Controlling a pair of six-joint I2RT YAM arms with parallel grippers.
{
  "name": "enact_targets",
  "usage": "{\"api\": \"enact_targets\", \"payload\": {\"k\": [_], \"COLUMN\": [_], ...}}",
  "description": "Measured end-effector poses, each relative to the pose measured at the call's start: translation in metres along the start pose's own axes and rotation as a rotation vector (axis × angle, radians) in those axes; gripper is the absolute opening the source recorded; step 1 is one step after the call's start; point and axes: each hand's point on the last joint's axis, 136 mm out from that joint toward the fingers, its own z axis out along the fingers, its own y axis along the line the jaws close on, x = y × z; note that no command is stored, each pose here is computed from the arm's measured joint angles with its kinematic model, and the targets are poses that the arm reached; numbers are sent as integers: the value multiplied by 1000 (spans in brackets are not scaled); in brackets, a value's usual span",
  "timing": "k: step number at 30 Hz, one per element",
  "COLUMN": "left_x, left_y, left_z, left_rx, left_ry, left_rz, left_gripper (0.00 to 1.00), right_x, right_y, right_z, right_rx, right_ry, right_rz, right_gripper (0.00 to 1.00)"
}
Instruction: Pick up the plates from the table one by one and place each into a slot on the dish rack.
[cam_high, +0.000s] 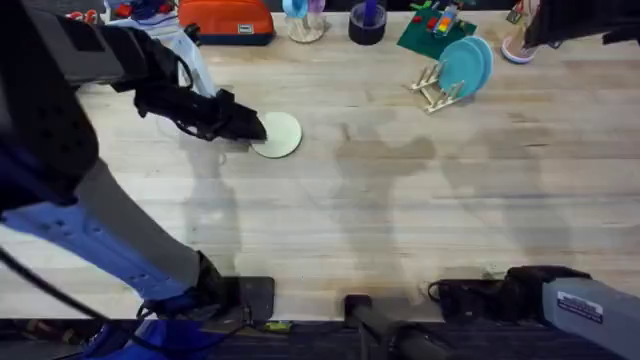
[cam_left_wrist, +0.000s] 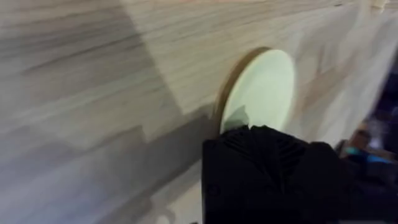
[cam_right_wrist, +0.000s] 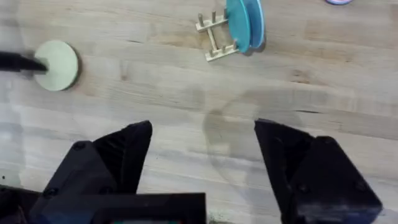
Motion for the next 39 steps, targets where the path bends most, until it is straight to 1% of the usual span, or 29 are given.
{"api": "enact_targets", "payload": {"k": [9, 12, 30, 39], "left_x": [-8, -8, -9, -13], "left_y": [-6, -8, -9, -9], "left_z": [15, 18, 18, 19], "left_rx": [171, 206, 213, 217], "left_ry": [-16, -18, -20, -35], "left_rz": [-53, -66, -65, -48], "left_gripper": [41, 41, 40, 40], "right_x": [0, 0, 0, 0], "right_y": [0, 0, 0, 0], "right_z": [0, 0, 0, 0], "right_rx": [0, 0, 0, 0], "right_ry": [0, 0, 0, 0], "right_rz": [0, 0, 0, 0], "right_gripper": [995, 995, 995, 995]}}
